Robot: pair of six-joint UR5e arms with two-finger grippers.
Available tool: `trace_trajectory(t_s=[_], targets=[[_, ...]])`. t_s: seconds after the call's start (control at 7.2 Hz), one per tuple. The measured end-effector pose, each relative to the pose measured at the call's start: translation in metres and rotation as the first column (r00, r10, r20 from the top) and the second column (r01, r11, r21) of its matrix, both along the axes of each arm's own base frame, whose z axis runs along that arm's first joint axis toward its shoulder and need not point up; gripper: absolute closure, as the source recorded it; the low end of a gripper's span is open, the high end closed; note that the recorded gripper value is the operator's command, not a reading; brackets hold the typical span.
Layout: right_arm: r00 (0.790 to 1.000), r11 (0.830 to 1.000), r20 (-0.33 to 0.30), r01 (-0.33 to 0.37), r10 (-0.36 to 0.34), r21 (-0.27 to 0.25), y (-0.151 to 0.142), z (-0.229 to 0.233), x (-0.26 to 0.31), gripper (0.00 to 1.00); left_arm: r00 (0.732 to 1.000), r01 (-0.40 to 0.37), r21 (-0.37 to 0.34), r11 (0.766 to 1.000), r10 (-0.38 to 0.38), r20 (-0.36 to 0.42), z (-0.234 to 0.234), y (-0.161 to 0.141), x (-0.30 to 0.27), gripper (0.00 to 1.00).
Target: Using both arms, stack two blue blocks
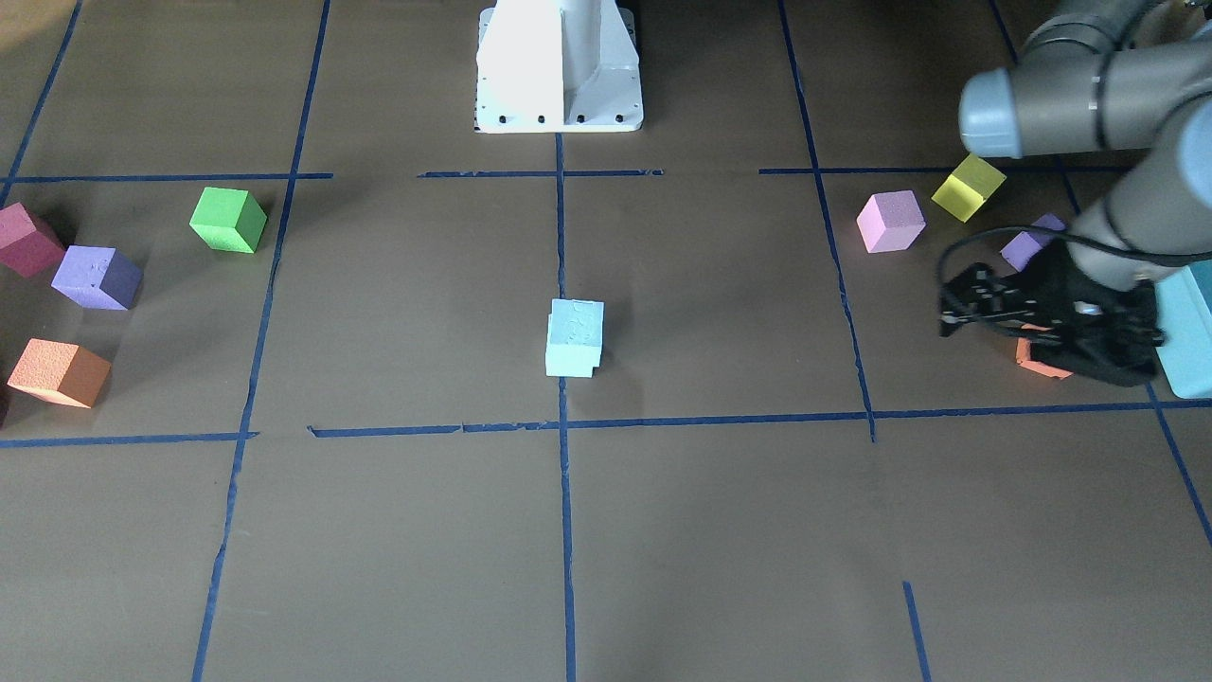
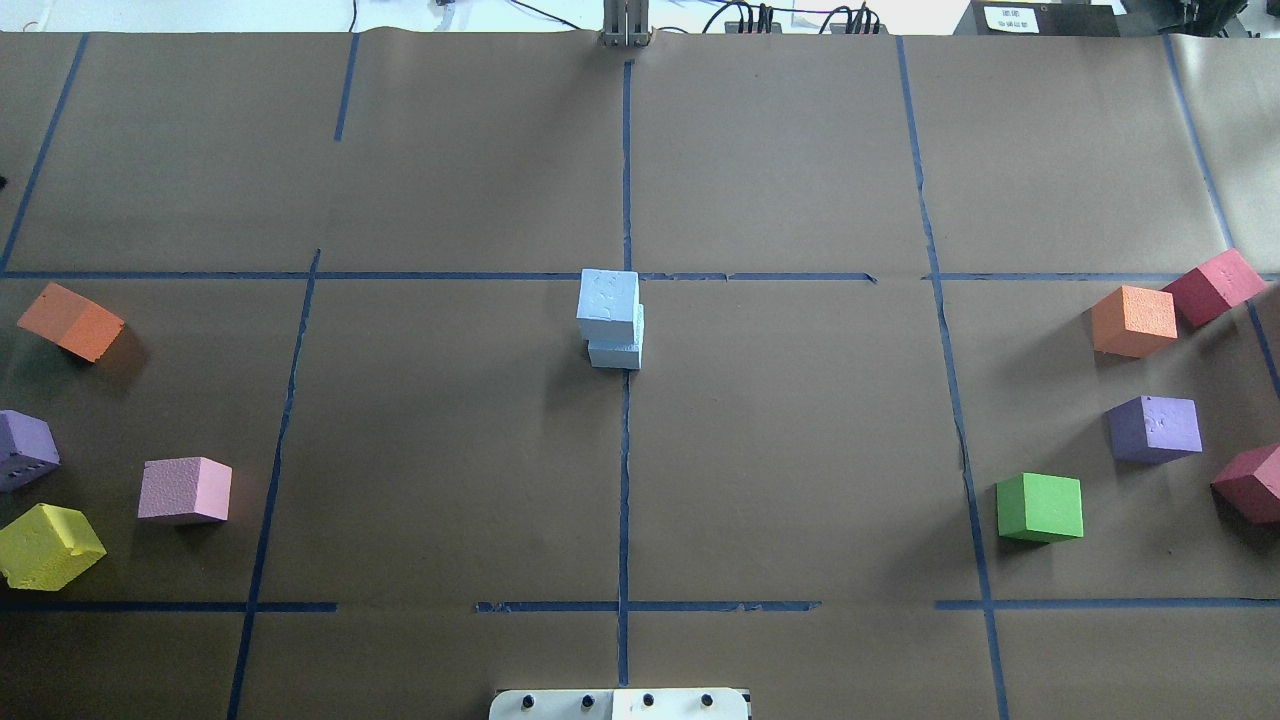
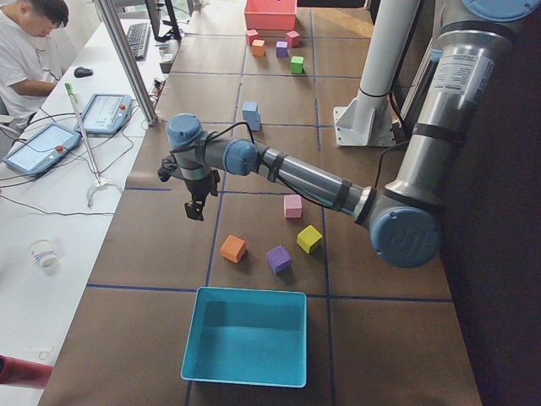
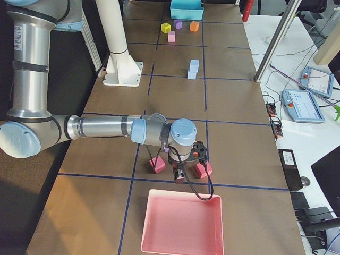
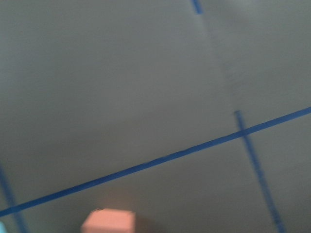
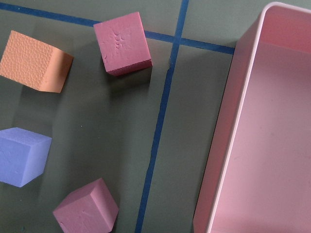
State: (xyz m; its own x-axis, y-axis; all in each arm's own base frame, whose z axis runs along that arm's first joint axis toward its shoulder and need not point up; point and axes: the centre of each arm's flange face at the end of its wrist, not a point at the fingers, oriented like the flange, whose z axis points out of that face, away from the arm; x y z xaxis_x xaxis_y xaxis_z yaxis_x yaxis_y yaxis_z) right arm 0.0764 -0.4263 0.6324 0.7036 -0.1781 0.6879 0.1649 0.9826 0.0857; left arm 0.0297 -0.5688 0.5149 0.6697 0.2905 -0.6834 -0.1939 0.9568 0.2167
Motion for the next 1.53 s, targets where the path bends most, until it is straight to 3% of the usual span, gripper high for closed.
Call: trace_trajectory(t_s=[0.42,0.97,1.53], targets=[[0.999,0.999,-0.011,-0.032,0.032,-0.032,-0.003,-0.001,-0.002,0.01,1.0,0.023,-0.113,0.993,-0.022,0.013,0.095,0.073,-0.05,0.0],[1.0,1.0,-0.014,-0.014,0.014,-0.003,-0.005,-0.003,-0.011,0.0,0.999,0.035,-0.19,0.981,-0.029,0.034,0.132,0.105,-0.058,0.0],[1.0,1.0,-0.013,0.002,-0.001,0.009,-0.005,-0.003,-0.018,0.0,0.996,0.037,-0.198,0.98,-0.021,0.084,0.141,0.114,-0.061,0.0]])
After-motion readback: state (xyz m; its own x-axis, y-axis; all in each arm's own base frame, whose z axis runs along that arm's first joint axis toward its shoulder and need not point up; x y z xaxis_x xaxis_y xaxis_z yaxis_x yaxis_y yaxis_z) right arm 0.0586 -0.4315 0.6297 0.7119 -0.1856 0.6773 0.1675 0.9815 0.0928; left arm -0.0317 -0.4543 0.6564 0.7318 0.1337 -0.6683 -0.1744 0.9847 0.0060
